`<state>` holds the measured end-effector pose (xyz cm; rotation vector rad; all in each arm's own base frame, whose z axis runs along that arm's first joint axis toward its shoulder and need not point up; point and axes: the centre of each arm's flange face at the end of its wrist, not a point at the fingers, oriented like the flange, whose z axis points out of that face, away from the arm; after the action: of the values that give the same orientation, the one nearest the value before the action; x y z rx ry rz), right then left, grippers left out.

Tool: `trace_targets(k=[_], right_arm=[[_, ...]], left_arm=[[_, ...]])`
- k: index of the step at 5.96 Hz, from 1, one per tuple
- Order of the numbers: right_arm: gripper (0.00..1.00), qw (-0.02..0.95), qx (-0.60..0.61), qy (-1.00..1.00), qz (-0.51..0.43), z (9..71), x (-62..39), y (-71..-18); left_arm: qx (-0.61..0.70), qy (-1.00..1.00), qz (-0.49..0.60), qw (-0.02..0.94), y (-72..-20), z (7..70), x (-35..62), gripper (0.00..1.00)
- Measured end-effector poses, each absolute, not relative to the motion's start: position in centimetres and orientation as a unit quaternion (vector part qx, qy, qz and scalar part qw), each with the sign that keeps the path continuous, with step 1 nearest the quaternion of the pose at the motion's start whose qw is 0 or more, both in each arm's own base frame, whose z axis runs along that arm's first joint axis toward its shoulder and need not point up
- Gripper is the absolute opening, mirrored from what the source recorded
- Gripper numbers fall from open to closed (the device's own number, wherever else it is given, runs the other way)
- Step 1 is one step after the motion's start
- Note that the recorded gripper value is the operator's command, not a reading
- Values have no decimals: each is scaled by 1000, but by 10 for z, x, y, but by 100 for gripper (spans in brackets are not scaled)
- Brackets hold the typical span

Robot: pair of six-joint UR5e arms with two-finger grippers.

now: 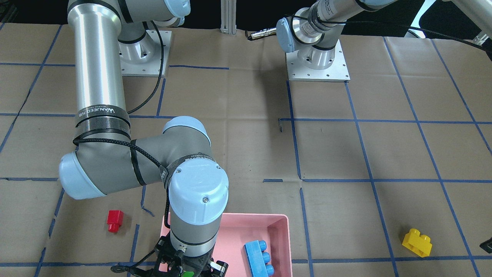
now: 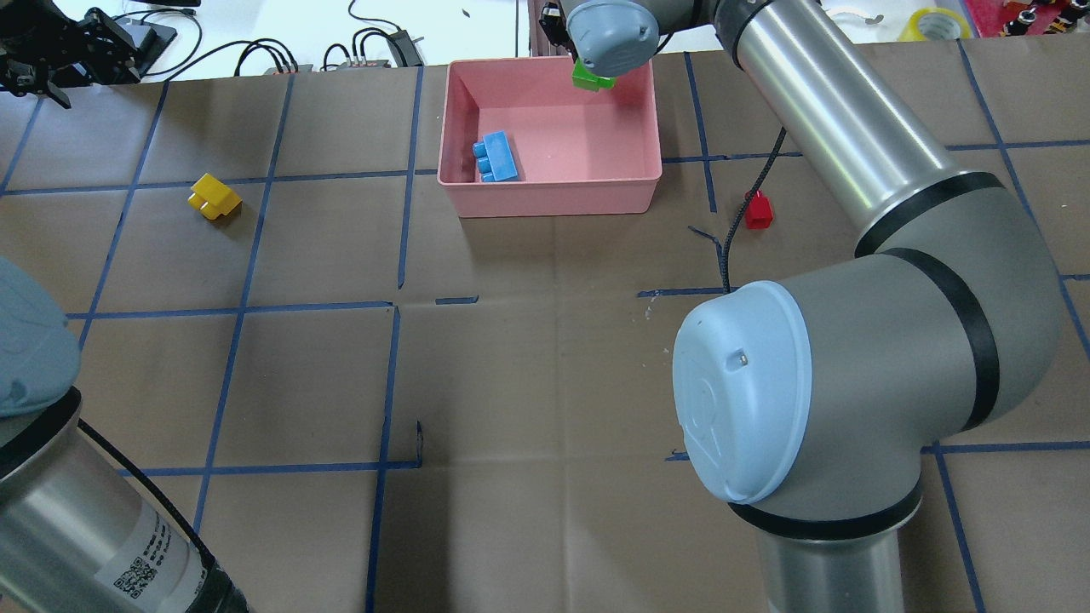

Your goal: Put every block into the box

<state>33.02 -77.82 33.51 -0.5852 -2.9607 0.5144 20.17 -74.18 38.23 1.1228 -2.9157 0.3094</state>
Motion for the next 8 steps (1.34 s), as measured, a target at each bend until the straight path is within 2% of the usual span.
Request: trace_targets(k=[4, 5, 6, 8], right_arm=[[99, 38, -190, -966, 170, 366, 328, -768], [99, 41, -190, -967, 167, 391, 322, -759], [90, 47, -191, -968, 157, 418, 313, -745], [93, 65, -195, -971, 123, 455, 288, -721]], left_arm=[[433, -897, 81, 34, -738, 287, 188, 99], [442, -892, 83, 40, -733, 260, 185, 99], [443, -891, 93, 42, -726, 230, 183, 99], [443, -891, 93, 42, -713, 196, 180, 99]])
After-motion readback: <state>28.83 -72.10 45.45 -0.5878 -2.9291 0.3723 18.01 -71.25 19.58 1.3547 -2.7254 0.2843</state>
